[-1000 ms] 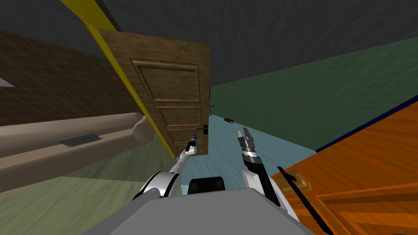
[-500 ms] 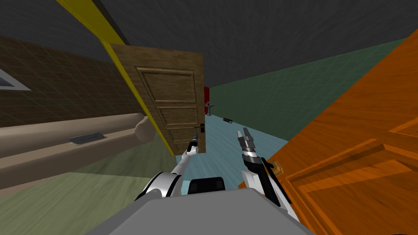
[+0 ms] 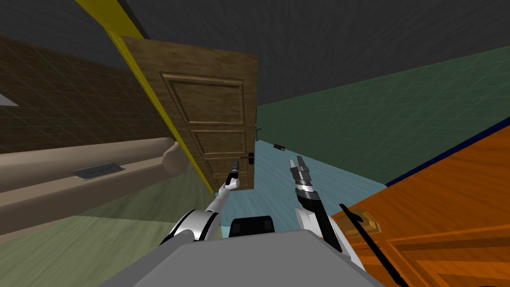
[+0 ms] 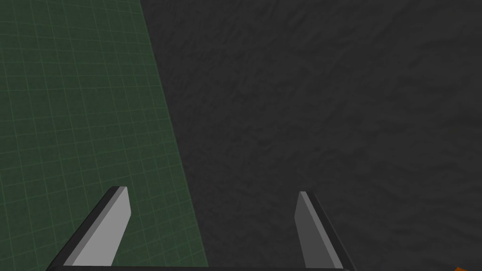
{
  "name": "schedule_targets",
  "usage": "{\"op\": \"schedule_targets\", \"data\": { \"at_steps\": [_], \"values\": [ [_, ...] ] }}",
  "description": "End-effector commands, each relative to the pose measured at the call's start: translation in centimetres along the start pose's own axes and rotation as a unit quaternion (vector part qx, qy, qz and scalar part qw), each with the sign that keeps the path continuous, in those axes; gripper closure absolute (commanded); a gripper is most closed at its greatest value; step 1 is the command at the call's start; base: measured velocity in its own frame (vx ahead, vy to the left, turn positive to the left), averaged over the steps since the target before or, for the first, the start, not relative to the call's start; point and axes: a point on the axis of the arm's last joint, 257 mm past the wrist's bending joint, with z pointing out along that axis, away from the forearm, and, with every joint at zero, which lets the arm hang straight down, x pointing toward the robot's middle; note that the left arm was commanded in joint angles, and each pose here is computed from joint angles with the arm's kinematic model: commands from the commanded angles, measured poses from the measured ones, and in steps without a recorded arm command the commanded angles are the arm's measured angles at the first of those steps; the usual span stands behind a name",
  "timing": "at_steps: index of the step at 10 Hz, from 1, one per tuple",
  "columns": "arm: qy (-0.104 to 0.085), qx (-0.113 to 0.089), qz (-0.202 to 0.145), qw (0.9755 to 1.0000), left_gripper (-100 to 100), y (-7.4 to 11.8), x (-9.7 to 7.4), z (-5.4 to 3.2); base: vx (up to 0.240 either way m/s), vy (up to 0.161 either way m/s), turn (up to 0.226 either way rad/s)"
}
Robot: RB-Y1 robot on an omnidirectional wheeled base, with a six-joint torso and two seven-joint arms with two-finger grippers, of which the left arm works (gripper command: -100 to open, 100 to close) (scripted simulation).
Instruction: Push the door open
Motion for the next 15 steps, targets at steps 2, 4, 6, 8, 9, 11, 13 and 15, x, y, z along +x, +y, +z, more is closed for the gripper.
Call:
{"op": "schedule_targets", "data": {
  "at_steps": [2, 4, 6, 8, 9, 11, 13, 15],
  "values": [
    [-0.012, 0.005, 0.018, 0.9998, -100, -0.3, -2.7, 0.36, 0.181, 0.042, -0.026],
    [-0.014, 0.006, 0.018, 0.9997, -100, -0.3, -2.8, 0.31, 0.198, -0.080, -0.026],
    [-0.010, 0.004, 0.005, 0.9999, -100, -0.1, -1.1, -0.01, 0.126, -0.160, -0.028],
    [-0.007, 0.002, -0.003, 1.0000, -100, 0.0, 0.0, -0.22, 0.093, -0.136, -0.008],
    [-0.002, 0.000, -0.014, 0.9999, -100, 0.2, 1.4, -0.49, 0.038, -0.067, -0.014],
    [-0.003, 0.000, -0.015, 0.9999, -100, 0.2, 1.5, -0.66, 0.022, -0.040, -0.018],
    [-0.003, 0.000, -0.015, 0.9999, 100, 0.2, 1.5, -0.66, -0.004, 0.004, -0.003],
    [-0.003, 0.000, -0.015, 0.9999, 100, 0.2, 1.5, -0.66, -0.001, 0.003, -0.003]
  ]
}}
